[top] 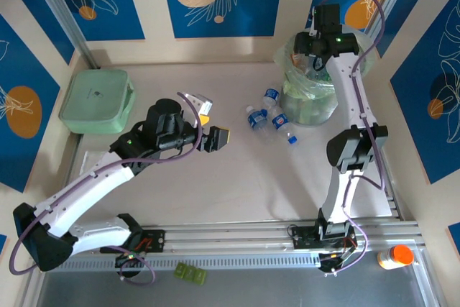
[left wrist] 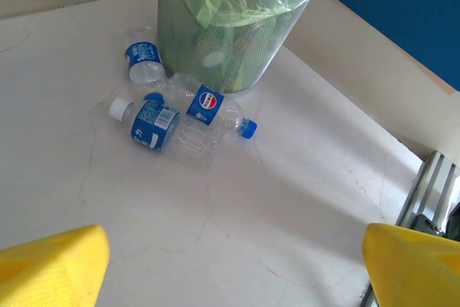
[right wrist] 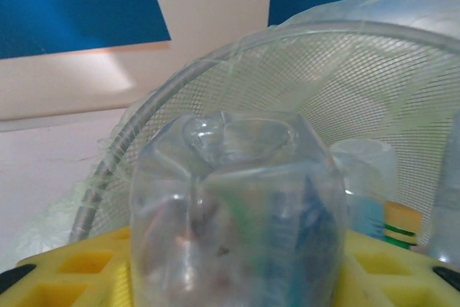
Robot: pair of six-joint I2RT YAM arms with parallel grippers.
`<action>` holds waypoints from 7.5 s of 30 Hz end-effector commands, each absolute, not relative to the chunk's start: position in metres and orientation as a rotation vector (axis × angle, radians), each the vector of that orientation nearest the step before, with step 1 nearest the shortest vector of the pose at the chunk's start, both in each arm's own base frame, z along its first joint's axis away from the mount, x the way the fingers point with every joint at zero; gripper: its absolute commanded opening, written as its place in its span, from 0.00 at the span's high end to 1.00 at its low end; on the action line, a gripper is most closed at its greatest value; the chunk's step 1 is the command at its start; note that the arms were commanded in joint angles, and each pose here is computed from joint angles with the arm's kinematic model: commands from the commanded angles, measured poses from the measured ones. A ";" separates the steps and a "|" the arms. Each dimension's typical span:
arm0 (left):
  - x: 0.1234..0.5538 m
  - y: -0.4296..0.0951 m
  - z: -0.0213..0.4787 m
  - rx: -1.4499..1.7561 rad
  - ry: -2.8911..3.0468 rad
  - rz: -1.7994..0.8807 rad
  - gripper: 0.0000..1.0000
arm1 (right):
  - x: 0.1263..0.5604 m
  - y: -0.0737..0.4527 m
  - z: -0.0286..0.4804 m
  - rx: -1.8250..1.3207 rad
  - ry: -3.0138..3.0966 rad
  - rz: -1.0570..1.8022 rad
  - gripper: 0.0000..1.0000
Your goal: Put the plastic bottles in the bin
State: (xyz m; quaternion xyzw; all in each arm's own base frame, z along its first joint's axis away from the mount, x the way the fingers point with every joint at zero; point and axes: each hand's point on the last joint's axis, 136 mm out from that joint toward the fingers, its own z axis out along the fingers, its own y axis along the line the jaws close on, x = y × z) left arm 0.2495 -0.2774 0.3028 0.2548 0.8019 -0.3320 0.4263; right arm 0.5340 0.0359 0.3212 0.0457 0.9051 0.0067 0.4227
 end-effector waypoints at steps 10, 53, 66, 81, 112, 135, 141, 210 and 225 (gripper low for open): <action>0.252 -0.276 0.306 0.620 2.002 -0.850 0.09 | 0.545 0.046 0.283 0.168 2.398 0.100 0.41; 0.290 -0.193 0.246 -0.106 2.311 -0.801 0.07 | 0.316 0.198 0.255 -0.490 2.447 0.202 0.30; 0.296 -0.187 0.237 -0.043 2.282 -0.780 0.07 | 0.364 0.190 0.115 -0.480 2.740 -0.127 0.25; 0.297 -0.191 0.234 -0.048 2.280 -0.814 0.08 | 0.390 0.172 0.065 -0.478 2.856 -0.259 0.23; 0.290 -0.187 0.247 -0.062 2.249 -0.843 0.08 | 0.356 0.200 0.118 -0.457 2.739 0.146 0.44; 0.216 -0.299 0.352 0.532 1.840 -1.518 0.01 | 0.177 0.271 0.303 -0.700 2.032 1.272 0.48; 0.194 -0.317 0.364 0.640 1.746 -1.629 0.17 | 0.163 0.277 0.308 -0.710 1.988 1.382 0.48; 0.235 -0.249 0.311 0.548 1.970 -0.844 0.11 | 0.435 -0.017 0.379 0.320 2.246 0.079 0.57; 0.234 -0.254 0.311 0.549 1.966 -0.880 0.11 | 0.469 -0.036 0.307 0.360 2.474 -0.051 0.56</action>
